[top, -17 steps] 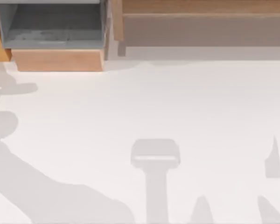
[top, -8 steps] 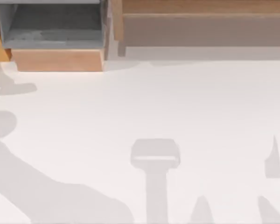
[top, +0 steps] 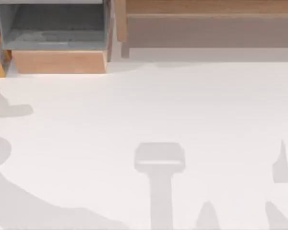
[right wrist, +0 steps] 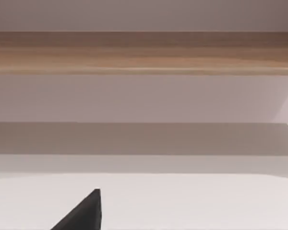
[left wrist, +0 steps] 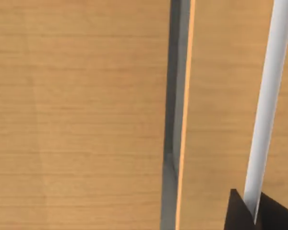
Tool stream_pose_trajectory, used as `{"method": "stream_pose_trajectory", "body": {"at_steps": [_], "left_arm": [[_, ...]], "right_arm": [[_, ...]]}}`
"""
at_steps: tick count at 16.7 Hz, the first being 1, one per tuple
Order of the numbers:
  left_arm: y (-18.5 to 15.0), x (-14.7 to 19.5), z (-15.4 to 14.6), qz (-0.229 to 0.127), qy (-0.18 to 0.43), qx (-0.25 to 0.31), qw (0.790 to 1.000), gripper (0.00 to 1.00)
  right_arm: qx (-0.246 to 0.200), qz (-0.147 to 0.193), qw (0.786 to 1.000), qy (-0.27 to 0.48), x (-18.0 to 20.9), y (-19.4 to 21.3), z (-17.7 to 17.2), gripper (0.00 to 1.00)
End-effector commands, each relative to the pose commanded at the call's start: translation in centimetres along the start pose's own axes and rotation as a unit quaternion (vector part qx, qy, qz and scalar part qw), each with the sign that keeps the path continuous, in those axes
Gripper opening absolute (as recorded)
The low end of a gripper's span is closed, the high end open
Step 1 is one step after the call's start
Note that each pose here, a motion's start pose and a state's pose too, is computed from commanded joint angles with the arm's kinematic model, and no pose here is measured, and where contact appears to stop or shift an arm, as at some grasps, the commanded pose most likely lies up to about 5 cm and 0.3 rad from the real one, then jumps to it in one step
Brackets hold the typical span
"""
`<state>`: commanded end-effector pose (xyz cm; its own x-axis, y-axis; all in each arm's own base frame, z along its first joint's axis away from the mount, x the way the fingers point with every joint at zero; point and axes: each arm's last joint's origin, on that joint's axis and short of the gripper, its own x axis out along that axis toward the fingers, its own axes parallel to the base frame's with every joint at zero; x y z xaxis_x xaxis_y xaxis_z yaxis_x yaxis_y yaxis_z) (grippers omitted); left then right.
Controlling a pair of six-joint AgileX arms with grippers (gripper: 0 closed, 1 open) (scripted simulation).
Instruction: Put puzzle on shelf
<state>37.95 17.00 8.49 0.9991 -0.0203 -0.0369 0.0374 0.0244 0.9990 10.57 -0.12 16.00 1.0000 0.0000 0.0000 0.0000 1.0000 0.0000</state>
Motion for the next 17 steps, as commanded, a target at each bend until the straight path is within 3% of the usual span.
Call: {"method": "stream_pose_trajectory", "body": {"at_steps": [8, 14, 17], "left_arm": [[0.4, -1.4, -0.2, 0.009, 0.001, 0.006, 1.0, 0.0], [0.0, -6.6, -0.1, 0.005, -0.001, 0.002, 1.0, 0.0], [0.1, -7.3, -0.1, 0.007, -0.001, 0.005, 1.0, 0.0]], "right_arm": [[0.0, 0.0, 1.0, 0.0, 0.0, 0.0, 0.0, 1.0], [0.0, 0.0, 1.0, 0.0, 0.0, 0.0, 0.0, 1.0], [0.0, 0.0, 1.0, 0.0, 0.0, 0.0, 0.0, 1.0]]}}
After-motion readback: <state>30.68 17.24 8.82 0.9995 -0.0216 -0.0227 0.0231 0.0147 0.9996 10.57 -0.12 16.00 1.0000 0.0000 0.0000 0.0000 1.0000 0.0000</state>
